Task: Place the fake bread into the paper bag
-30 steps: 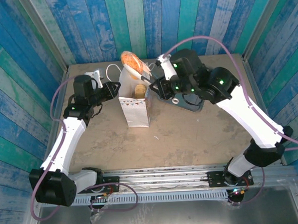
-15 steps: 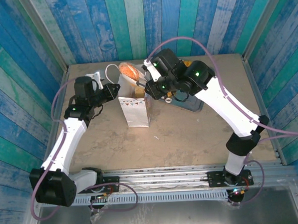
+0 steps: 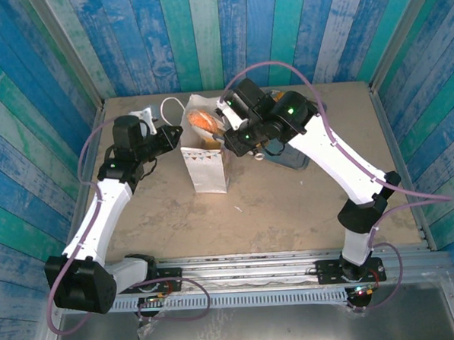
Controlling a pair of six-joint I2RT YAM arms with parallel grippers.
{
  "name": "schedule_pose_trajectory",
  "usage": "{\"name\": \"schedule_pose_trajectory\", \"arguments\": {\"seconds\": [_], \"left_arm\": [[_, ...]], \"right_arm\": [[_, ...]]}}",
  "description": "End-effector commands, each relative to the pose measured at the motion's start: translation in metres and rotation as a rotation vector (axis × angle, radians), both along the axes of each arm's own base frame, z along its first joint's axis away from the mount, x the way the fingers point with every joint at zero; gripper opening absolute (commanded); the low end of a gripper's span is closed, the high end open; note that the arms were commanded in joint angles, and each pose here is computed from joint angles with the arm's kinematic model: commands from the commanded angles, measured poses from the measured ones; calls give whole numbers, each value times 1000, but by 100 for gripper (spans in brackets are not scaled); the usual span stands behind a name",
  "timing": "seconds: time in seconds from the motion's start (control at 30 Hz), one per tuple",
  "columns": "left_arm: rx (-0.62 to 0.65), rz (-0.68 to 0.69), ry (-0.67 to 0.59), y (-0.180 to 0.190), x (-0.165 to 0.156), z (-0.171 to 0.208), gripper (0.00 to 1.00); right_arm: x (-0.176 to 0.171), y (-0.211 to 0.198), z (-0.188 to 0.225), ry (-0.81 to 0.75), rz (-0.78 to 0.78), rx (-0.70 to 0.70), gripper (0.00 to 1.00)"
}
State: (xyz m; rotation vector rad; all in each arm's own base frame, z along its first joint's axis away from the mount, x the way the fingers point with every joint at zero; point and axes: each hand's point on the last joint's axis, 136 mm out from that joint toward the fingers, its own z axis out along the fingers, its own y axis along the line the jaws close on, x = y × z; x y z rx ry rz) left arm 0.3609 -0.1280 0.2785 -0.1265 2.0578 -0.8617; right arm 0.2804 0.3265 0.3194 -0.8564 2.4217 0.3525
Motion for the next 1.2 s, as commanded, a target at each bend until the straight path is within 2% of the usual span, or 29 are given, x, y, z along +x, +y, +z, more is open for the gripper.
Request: {"name": "schedule_pose_trajectory", "arguments": {"seconds": [0.0,0.57,0.77,1.0,1.17], "left_arm": [[-3,-5,-38,0,-6,9,18],[-1,-3,-35,0,-6,7,18],[-5,-9,-36,-1,-7,8,18],[-6,-12,-39,-1,-8,9,18],[3,-12,-45,-1,-8,11,17]], "right_arm": [[-1,2,1,-3,10,-7,38],[-9,8,-9,71,41,-2,39],[-4,1,-11,84,7,2,42],[-2,0,-8,85,3,17,51],[0,-3,-4,78,-4,26,51]]}}
